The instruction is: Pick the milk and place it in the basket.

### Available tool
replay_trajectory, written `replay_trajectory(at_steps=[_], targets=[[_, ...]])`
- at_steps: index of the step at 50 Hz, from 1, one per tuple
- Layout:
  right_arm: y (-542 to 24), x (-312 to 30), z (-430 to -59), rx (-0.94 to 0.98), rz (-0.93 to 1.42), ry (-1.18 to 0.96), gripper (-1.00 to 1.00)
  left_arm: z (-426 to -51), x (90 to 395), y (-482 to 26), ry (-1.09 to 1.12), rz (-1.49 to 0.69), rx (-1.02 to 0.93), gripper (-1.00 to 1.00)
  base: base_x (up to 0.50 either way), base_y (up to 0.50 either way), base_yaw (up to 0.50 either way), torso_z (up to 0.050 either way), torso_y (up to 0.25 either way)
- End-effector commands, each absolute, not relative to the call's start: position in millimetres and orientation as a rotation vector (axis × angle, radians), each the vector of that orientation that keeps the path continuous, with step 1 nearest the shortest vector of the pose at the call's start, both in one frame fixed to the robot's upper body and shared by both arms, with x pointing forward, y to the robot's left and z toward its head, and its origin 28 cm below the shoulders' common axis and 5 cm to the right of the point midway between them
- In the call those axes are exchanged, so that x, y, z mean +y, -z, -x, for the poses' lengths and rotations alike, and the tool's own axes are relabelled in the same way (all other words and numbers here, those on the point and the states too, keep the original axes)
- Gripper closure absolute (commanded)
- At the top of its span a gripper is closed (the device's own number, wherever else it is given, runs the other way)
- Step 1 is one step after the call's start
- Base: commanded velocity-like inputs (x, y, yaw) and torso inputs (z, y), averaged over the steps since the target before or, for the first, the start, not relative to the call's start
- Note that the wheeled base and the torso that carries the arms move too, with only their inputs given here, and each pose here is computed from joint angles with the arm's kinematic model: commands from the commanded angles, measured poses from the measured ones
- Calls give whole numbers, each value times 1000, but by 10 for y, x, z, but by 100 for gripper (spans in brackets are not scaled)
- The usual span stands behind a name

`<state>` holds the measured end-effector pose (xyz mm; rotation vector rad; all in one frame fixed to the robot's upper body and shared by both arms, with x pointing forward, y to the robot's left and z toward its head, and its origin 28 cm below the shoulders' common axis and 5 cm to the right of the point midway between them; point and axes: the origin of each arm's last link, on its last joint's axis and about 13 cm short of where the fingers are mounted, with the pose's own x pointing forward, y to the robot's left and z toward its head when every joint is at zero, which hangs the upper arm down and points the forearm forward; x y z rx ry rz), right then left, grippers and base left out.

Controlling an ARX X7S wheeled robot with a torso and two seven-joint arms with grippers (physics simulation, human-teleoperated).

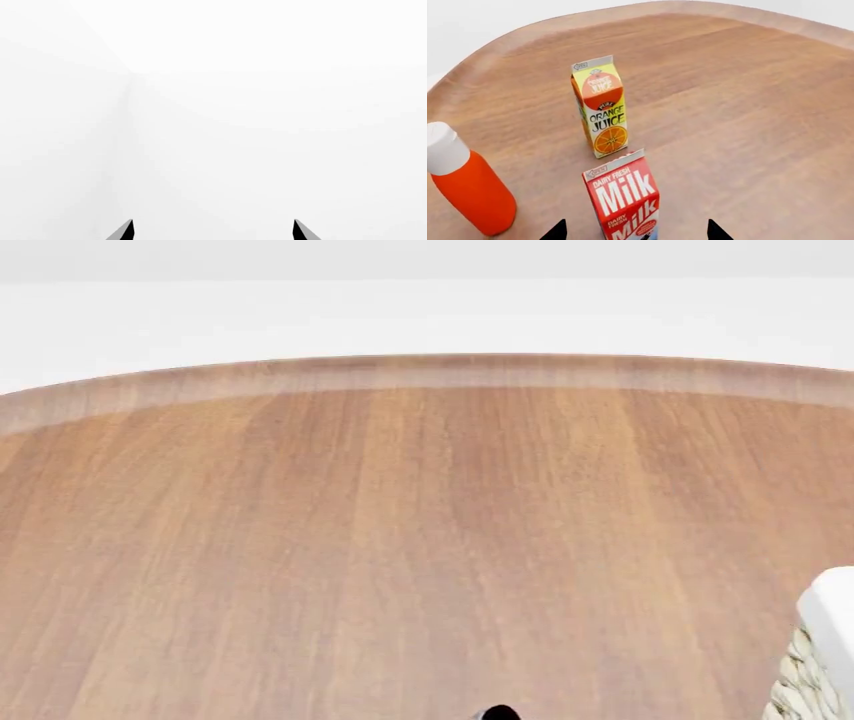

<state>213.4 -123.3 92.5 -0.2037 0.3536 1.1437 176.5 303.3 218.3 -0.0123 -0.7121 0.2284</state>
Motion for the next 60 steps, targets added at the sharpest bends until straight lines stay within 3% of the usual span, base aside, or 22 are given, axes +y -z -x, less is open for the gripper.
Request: replay_trajectory(at_steps=[1,60], targets=[[-863,-1151,-2213,371,210,-1165,-100,-1766,3036,-2181,-229,12,-712,-100,0,0,0,0,0],[-562,-827,-2479,445,244,-1249,-100,-1765,3042,-2172,-230,15,-713,-100,0,0,0,0,0]])
